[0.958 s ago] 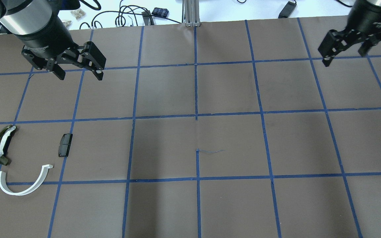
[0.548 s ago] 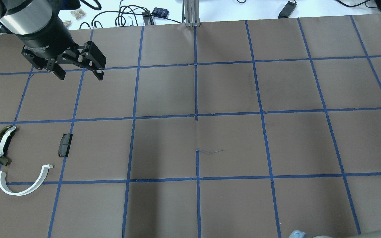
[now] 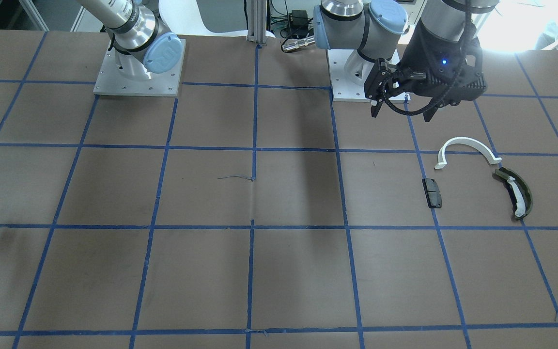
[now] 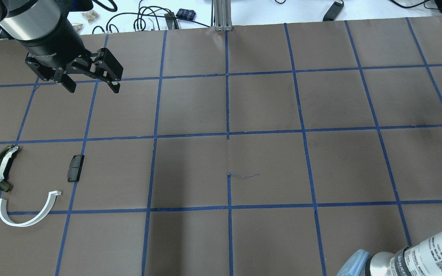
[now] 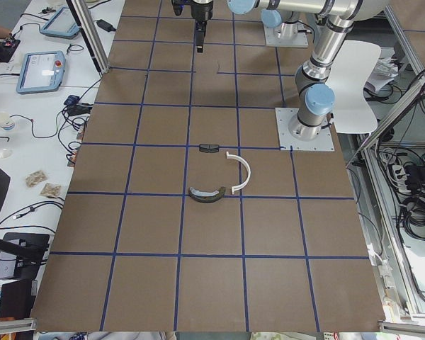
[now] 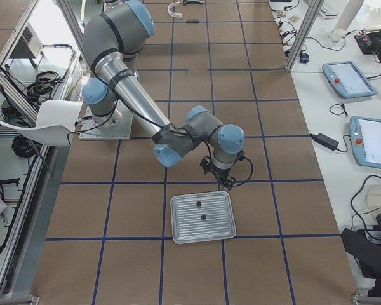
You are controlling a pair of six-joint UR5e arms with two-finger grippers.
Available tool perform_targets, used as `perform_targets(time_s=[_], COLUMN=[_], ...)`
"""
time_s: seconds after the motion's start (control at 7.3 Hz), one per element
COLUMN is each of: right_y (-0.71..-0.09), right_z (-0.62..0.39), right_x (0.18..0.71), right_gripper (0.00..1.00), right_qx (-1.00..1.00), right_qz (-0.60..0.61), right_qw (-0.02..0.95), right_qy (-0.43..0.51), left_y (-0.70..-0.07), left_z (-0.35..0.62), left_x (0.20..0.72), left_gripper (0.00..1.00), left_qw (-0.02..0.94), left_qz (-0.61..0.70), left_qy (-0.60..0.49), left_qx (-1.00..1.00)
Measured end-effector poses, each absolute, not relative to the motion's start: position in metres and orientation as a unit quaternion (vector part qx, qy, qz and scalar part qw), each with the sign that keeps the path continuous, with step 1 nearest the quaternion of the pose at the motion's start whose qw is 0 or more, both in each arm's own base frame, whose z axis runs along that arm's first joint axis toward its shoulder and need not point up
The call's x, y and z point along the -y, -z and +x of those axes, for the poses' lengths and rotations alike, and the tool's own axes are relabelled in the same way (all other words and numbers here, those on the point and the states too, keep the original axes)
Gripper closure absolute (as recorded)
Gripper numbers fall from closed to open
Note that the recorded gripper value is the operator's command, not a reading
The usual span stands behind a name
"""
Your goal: Place bearing gear from tray to pile
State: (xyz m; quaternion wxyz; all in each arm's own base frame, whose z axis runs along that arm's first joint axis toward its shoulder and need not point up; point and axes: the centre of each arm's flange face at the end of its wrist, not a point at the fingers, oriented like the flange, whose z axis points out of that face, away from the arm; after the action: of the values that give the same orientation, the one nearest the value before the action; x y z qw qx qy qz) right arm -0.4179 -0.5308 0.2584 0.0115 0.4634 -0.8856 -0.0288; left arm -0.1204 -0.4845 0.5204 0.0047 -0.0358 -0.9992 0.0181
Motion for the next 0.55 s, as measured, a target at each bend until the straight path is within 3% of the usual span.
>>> perform_targets(time_s=[0.55], right_y=[-0.209], right_z=[-0.448], right_x=[0.514], right_gripper=[0.04], right_qx=[0.779], right_qz=[0.626], right_qw=[-0.01], right_qy=[0.03], left_y=[-0.521], left_z=[-0.12], left_x=[0.484], left_gripper=[0.0], left_qw=[0.005], left_qz=[-0.036], left_qy=[-0.019], left_qx=[0.999])
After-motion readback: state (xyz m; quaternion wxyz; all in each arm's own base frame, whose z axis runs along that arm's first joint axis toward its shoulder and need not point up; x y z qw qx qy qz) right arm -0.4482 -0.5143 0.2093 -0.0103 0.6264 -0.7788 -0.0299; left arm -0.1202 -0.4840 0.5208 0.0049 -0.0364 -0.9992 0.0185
